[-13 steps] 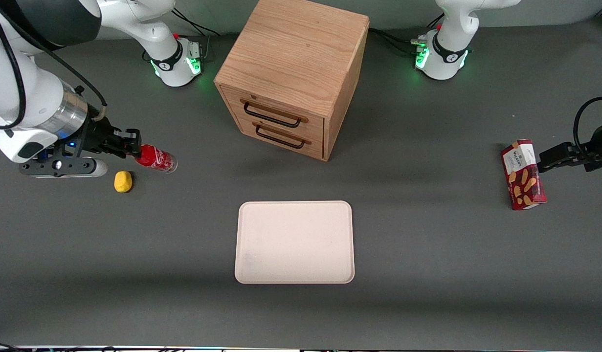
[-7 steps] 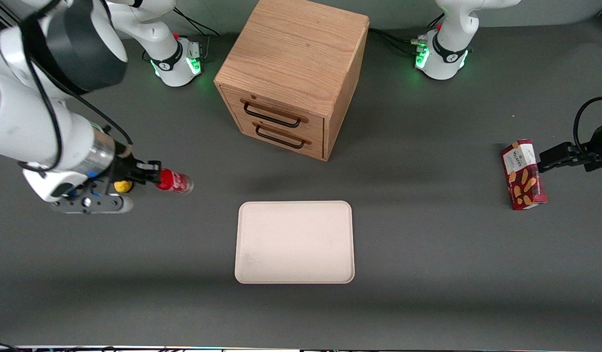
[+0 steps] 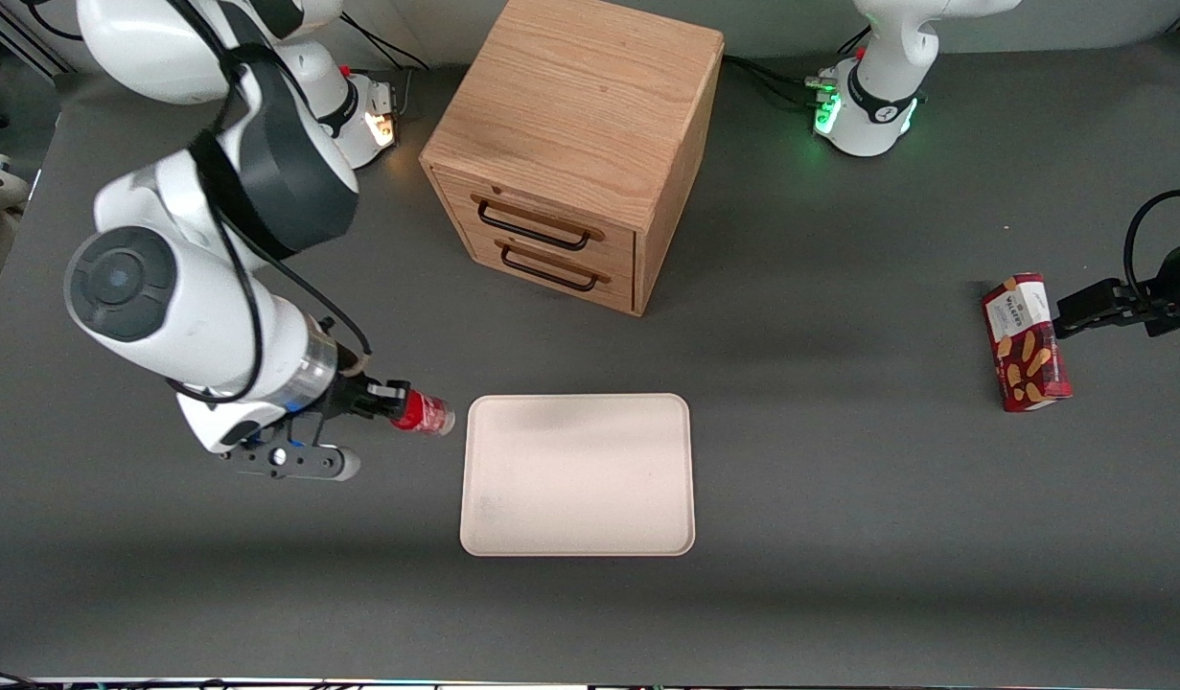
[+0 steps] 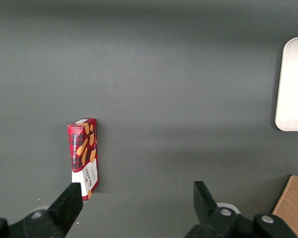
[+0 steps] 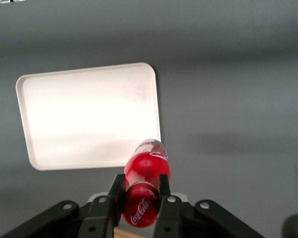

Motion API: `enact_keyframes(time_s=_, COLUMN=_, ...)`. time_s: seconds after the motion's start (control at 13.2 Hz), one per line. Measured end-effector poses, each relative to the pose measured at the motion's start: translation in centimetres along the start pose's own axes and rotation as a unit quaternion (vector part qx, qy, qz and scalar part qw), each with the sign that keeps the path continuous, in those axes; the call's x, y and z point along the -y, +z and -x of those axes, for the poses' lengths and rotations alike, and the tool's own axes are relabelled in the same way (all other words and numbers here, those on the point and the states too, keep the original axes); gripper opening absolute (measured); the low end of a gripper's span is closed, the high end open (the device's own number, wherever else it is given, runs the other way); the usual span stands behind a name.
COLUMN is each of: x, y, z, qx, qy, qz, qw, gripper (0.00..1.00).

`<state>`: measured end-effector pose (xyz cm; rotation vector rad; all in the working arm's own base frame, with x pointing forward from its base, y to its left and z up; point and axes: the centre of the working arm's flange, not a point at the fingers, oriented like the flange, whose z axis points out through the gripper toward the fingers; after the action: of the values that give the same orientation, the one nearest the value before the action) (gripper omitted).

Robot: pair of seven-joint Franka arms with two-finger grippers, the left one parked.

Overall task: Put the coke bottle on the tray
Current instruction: 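Carry the bottle over the cream tray and lower it onto the tray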

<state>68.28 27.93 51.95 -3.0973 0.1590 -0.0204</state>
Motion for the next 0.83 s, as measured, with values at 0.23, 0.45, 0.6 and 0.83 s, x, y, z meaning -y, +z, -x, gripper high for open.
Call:
enact_keyframes(time_s=0.23, x=2.5, y=2.4, z=-0.4, qx=-0.023, qy=0.007, qz=0.009, qw=0.9997, gripper=0.31)
enact_keyframes(time_s=0.45, x=4.2, y=4.7, z=-0.9, qx=-0.040, qy=0.007, qz=0.008, qw=0.9991, gripper=0.31)
enact_keyframes(time_s=0.6, x=4.5, y=5.6, z=-1.2, qx=-0.046, qy=0.009, qz=0.005, qw=0.9989, gripper=0.31)
enact_keyframes(time_s=0.83, x=4.7, y=6.2, z=-1.6, qx=-0.055, qy=0.019, qz=-0.002, qw=0.9983, gripper=0.31)
